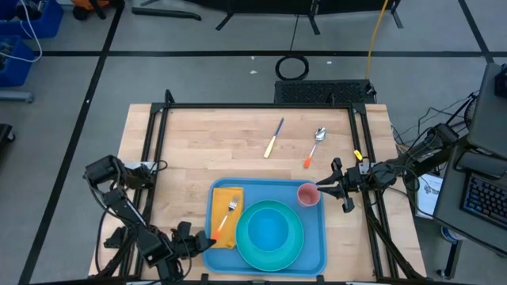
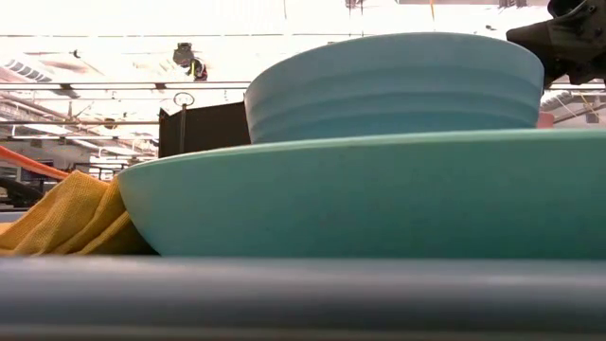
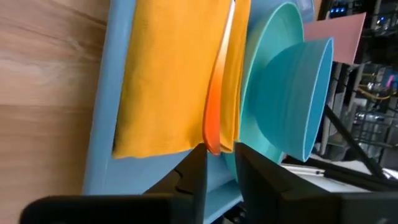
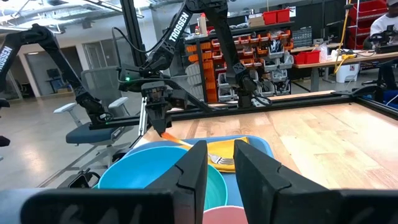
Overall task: Set up tray
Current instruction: Put the orange fork on top of the orange napkin on the blue serving tray
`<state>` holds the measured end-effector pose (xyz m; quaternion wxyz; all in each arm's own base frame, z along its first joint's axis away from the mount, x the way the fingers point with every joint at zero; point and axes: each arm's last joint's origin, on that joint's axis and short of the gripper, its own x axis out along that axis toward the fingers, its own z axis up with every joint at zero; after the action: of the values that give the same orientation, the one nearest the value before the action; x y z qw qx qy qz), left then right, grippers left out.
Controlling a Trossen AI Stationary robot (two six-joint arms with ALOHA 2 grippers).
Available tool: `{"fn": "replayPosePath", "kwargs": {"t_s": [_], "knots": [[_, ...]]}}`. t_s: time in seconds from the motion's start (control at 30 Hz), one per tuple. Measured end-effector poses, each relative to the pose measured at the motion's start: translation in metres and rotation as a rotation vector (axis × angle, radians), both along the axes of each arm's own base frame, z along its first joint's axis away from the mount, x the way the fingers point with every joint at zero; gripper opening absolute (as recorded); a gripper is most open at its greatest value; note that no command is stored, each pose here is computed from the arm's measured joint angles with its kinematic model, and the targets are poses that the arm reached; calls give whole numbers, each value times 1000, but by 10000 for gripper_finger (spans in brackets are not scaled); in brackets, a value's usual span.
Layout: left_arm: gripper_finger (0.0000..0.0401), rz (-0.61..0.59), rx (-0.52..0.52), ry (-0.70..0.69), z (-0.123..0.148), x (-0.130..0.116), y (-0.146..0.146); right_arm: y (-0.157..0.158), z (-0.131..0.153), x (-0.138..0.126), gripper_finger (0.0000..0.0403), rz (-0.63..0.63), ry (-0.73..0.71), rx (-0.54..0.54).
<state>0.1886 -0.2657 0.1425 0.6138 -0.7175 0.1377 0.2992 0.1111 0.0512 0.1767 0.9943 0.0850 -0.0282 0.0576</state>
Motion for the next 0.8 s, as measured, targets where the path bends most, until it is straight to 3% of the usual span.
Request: {"fn": "replayPosePath", "kwargs": {"t_s": [0.2, 0.4, 0.63, 0.73, 0.8], "knots": [[140, -13, -6, 22, -1, -1, -1, 0, 0, 0, 73, 0, 0, 0], [198, -44, 60, 7, 0, -5, -2, 0, 0, 0, 73, 0, 0, 0], [219, -182, 419, -125, 10, 3, -8, 0, 0, 0, 73, 0, 0, 0], [215, -179, 635, -162, 14, 5, -7, 0, 0, 0, 73, 0, 0, 0], [211, -168, 723, -150, 14, 8, -2, 0, 0, 0, 73, 0, 0, 0]]}}
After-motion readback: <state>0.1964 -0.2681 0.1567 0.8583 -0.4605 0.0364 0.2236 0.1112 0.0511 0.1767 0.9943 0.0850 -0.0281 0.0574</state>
